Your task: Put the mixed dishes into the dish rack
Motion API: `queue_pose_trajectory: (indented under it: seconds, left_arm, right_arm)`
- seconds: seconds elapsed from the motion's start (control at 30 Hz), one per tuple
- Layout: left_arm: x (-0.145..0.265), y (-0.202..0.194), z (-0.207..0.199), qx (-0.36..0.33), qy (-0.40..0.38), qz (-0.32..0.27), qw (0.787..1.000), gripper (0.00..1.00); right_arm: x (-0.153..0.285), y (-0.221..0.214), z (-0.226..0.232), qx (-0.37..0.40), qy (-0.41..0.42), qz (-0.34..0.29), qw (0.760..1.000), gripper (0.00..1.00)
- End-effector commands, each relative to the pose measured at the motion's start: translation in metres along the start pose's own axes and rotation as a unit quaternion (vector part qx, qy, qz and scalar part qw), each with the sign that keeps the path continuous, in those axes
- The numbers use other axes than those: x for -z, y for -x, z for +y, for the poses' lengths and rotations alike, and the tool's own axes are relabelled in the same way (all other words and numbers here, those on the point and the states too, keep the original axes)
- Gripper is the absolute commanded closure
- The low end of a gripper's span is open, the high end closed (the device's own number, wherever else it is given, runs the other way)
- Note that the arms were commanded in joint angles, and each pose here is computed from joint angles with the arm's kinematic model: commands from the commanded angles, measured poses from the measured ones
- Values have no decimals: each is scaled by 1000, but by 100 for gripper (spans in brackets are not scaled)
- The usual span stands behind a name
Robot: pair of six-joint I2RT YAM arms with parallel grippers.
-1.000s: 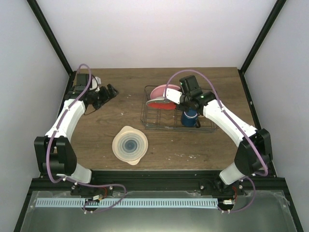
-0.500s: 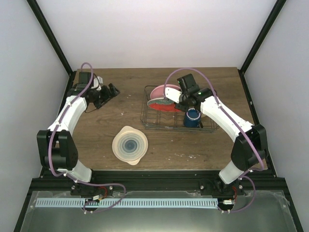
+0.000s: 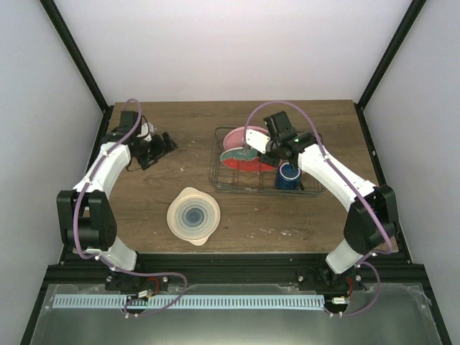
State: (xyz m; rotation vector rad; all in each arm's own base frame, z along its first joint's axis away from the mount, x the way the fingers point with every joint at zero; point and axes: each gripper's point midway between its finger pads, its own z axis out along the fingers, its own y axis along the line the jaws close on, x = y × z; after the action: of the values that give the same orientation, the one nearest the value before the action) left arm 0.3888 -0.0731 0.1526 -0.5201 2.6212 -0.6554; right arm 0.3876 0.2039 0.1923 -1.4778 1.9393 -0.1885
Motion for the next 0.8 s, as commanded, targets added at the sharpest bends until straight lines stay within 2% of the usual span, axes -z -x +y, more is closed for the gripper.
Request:
queue_pose_trajectory:
  seconds: [0.0,0.1,0.3,0.47,0.63,0.77]
  left_arm:
    - [13,-15,11,-7,32,-1,999,0]
    - [14,-27,13,-10,38,5,999,0]
    - [19,-56,18,-22,62,29,997,0]
    - [24,-94,29,-35,99,62,993,0]
    - [33,-128,56,-31,142,89,985,0]
    - [34,-155,78,-27,166,117,979,0]
  right_arm:
    - [13,16,-20,-18,-27,-30,999,68]
    - [17,17,-20,-24,-23,-30,999,61]
    - [38,27,-21,-42,-18,-43,998,60]
    - [56,39,-20,-64,-19,-55,996,53]
    - [65,52,-22,-117,-11,-69,991,53]
    - [60,62,-20,-162,0,-71,984,58]
